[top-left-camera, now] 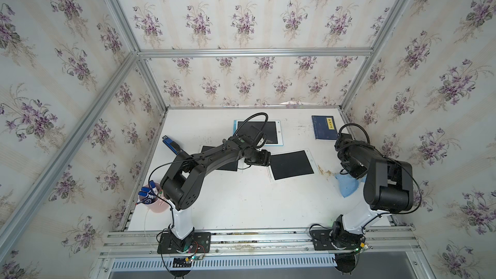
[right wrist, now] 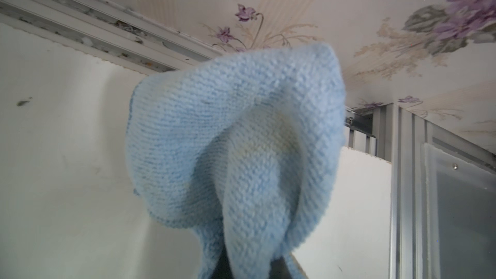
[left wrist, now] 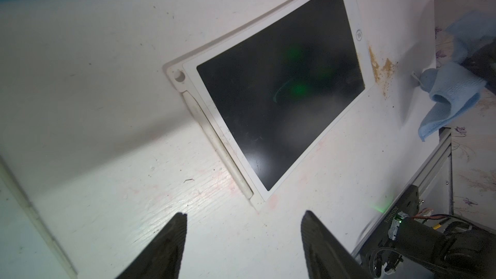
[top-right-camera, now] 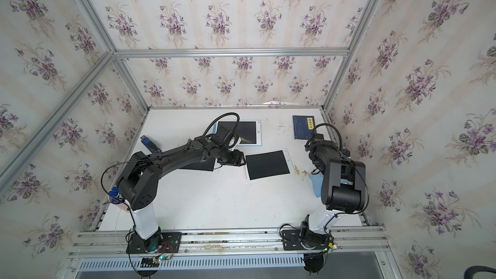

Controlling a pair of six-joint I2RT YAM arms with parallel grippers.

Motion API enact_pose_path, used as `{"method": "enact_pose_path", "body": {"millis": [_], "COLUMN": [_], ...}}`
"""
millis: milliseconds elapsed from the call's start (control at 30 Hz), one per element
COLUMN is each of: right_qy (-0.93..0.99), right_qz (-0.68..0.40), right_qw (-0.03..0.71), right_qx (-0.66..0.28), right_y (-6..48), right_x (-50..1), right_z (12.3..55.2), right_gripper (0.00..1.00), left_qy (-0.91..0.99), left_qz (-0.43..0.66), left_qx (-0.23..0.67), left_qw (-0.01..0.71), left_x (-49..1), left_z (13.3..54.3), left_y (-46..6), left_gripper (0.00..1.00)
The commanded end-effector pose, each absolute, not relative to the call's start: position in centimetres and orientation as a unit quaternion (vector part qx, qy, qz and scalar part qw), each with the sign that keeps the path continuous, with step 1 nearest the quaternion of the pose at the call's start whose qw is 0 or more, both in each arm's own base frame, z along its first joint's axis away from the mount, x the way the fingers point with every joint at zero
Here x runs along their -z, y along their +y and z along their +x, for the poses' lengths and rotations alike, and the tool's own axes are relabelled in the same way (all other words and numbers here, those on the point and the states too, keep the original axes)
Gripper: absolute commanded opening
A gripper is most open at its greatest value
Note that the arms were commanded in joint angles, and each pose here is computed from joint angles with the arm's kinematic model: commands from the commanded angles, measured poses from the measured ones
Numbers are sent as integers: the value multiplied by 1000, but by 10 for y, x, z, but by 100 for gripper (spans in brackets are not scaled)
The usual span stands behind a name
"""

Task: Wipe the drawing tablet
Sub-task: Place the cleaning item at the center of the board, then pick up the drawing tablet from the center of the board.

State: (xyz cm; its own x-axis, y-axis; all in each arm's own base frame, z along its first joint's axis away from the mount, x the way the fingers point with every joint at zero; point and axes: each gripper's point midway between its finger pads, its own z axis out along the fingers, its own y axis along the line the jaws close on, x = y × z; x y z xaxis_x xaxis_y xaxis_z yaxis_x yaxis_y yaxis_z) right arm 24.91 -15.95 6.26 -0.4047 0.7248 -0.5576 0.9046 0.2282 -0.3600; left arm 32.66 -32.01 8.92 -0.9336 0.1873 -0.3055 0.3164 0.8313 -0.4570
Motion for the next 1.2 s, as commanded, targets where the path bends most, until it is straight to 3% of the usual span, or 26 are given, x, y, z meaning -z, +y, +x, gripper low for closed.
{"method": "enact_pose_path", "body": {"millis": [0,233,467,533,633,700,800,867,1033,1167], "right_qy": [753,766,791,798,822,843,878,888,902,919], "right_qz": [542,540,517,497,444,385,274,240,209,184], "right_qw": [103,67,146,189,256,309,376,388,378,348], "right_qx": [359,342,293,284,249,214,109,47,29,-21], "right_y": [-167,-168,-164,-158,-134,-108,-51,-26,-10,13], "right_x": [-57,-39,-63,-79,-103,-120,-138,-142,-137,-118], "right_z": [232,228,247,258,282,305,343,357,377,395], "right_gripper": [2,12,65,88,98,100,100,100,100,99], "left_qy": [944,948,942,938,933,922,906,903,913,898], "left_qz": [140,130,119,120,109,83,30,8,-18,-23], "left_qx": [269,268,294,309,331,369,417,424,397,429], "left_qw": [128,109,109,103,92,79,63,67,91,98], "left_x": [-86,-73,-77,-79,-80,-78,-70,-66,-69,-82], "left_z": [329,322,325,324,323,325,329,330,334,337], "left_y": [-322,-313,-310,-313,-316,-318,-314,-309,-297,-305], "left_gripper": [70,72,75,75,75,77,100,100,100,100]}}
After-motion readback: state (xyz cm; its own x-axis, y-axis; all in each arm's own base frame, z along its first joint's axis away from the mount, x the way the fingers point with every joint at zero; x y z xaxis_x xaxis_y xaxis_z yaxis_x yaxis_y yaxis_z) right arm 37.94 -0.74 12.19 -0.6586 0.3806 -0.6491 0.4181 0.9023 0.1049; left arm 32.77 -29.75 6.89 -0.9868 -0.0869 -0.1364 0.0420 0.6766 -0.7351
